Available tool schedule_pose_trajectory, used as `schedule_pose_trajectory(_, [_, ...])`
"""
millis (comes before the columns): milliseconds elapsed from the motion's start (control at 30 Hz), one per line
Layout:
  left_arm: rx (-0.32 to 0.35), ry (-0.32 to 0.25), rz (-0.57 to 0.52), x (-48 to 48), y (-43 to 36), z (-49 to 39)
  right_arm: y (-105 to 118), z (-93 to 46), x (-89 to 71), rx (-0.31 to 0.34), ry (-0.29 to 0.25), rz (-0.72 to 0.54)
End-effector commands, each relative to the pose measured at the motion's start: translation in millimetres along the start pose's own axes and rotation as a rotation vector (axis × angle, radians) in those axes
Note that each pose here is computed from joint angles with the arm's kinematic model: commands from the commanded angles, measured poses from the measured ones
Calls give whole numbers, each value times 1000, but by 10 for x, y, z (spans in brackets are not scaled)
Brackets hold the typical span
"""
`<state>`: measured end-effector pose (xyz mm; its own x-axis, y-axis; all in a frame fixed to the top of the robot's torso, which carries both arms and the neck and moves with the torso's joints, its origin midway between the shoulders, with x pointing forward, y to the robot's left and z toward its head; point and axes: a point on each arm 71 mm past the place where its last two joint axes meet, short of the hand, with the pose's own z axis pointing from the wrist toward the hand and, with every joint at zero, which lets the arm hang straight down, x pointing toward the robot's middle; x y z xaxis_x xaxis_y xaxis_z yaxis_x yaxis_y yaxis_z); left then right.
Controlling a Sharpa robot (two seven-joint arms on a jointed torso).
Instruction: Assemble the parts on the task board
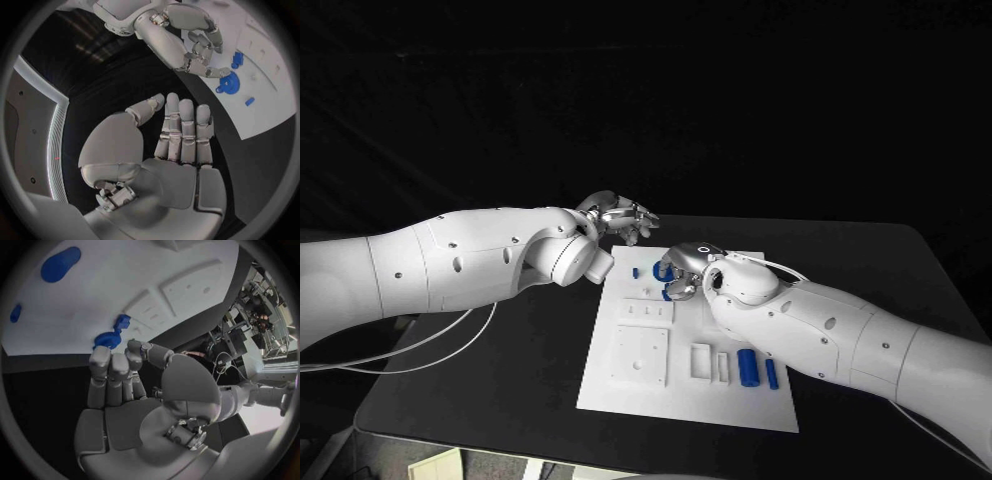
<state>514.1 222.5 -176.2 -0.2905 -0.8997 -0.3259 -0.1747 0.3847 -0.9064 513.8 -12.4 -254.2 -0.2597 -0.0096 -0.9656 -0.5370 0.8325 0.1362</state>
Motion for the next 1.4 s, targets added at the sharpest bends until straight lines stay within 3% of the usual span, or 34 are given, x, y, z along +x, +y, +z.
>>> schedule_pose_trajectory(33, [24, 1, 3, 11, -36, 3, 60, 10, 81, -41, 113, -15])
schedule_pose_trajectory(200, [25, 6, 3, 27, -42, 6, 104, 28, 123, -43, 164, -43])
schedule_pose_trajectory(600, [25, 14, 4, 47, -49, 13, 111, 60, 197, -19, 222, -85])
schedule_pose_trajectory(1000, [24, 16, 4, 49, -50, 16, 89, 53, 250, -1, 256, -97])
schedule_pose_trajectory(1400, [22, 16, 4, 40, -45, 15, 3, 35, 249, 34, 248, -111])
